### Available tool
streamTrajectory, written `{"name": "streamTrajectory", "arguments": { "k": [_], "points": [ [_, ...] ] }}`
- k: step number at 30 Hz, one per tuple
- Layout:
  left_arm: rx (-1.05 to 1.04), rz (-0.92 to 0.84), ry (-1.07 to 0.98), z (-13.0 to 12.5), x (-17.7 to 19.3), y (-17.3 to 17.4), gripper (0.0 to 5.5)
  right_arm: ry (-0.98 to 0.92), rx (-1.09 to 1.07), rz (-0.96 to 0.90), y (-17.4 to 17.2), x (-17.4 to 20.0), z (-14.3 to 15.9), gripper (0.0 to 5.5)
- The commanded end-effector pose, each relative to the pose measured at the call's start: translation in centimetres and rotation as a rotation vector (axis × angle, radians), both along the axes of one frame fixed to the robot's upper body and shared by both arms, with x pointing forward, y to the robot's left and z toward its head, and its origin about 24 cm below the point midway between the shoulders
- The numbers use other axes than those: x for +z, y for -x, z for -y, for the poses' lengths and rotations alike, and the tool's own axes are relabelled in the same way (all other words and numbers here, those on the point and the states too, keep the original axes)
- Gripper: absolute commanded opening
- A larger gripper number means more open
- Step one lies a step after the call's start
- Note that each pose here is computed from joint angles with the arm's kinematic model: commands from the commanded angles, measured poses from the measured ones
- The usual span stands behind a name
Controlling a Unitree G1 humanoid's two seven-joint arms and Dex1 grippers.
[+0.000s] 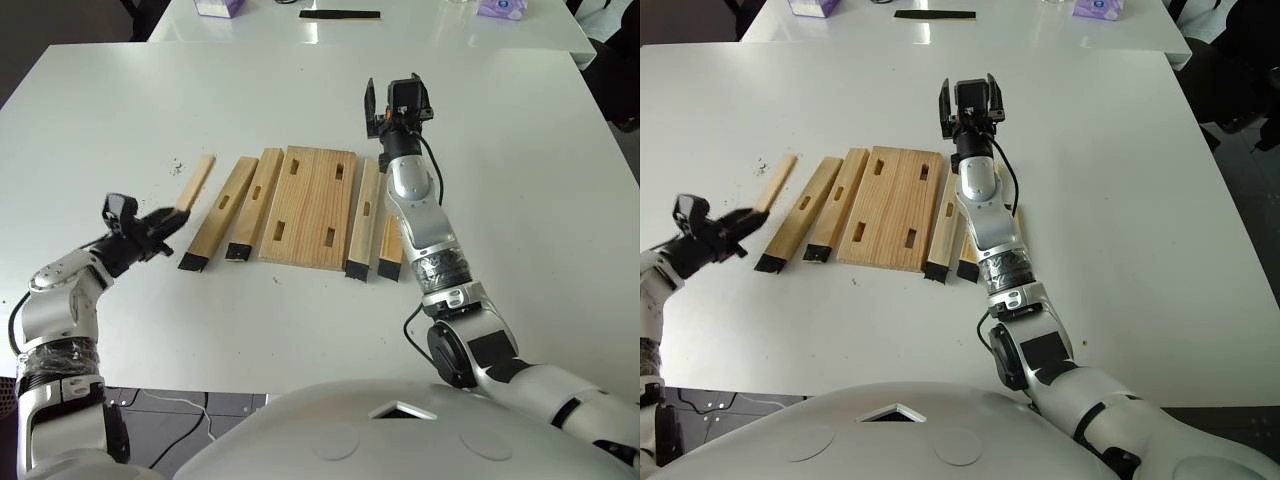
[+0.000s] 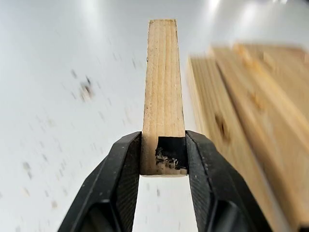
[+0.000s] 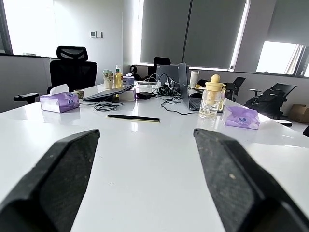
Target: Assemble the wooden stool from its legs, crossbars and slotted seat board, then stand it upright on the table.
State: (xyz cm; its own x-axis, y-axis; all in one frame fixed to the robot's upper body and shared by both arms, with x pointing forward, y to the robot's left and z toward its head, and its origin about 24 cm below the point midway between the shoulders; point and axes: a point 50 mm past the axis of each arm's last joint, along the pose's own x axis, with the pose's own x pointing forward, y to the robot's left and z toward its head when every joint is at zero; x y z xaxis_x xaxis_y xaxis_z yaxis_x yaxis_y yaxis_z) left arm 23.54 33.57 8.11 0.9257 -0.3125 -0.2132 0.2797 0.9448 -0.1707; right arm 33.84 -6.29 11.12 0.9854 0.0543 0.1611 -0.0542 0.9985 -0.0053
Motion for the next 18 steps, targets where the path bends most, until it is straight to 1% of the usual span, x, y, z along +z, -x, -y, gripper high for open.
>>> {"name": "streamTrajectory", "arguments": {
  "k": [1, 3, 5, 8, 11, 14, 18],
  "points": [
    [-0.054, 0.427, 0.276, 4.0, 9.0, -3.5, 1.32, -0.205, 0.109, -0.003, -1.4, 2.6, 2.6, 3.58],
    [-0.147, 0.526, 0.403, 7.0, 11.2, -3.8, 1.32, -0.294, 0.266, 0.001, -1.8, 4.3, 3.0, 3.58],
    [-0.261, 0.582, 0.519, 9.9, 12.5, -3.3, 1.32, -0.412, 0.493, 0.011, -1.6, 6.8, 3.1, 3.58],
    [-0.392, 0.602, 0.604, 12.8, 13.0, -2.2, 1.32, -0.456, 0.820, 0.016, -0.7, 10.6, 3.2, 3.58],
    [-0.509, 0.567, 0.648, 14.7, 12.7, -1.9, 1.32, -0.444, 1.072, -0.008, 0.5, 13.8, 4.2, 3.58],
    [-0.617, 0.513, 0.641, 15.8, 12.2, -1.6, 1.32, -0.381, 1.293, -0.054, 1.9, 14.8, 4.7, 3.58],
    [-0.730, 0.451, 0.625, 16.2, 11.7, -1.0, 1.32, -0.390, 1.427, -0.152, 2.3, 15.5, 5.6, 3.58]
  ]
}}
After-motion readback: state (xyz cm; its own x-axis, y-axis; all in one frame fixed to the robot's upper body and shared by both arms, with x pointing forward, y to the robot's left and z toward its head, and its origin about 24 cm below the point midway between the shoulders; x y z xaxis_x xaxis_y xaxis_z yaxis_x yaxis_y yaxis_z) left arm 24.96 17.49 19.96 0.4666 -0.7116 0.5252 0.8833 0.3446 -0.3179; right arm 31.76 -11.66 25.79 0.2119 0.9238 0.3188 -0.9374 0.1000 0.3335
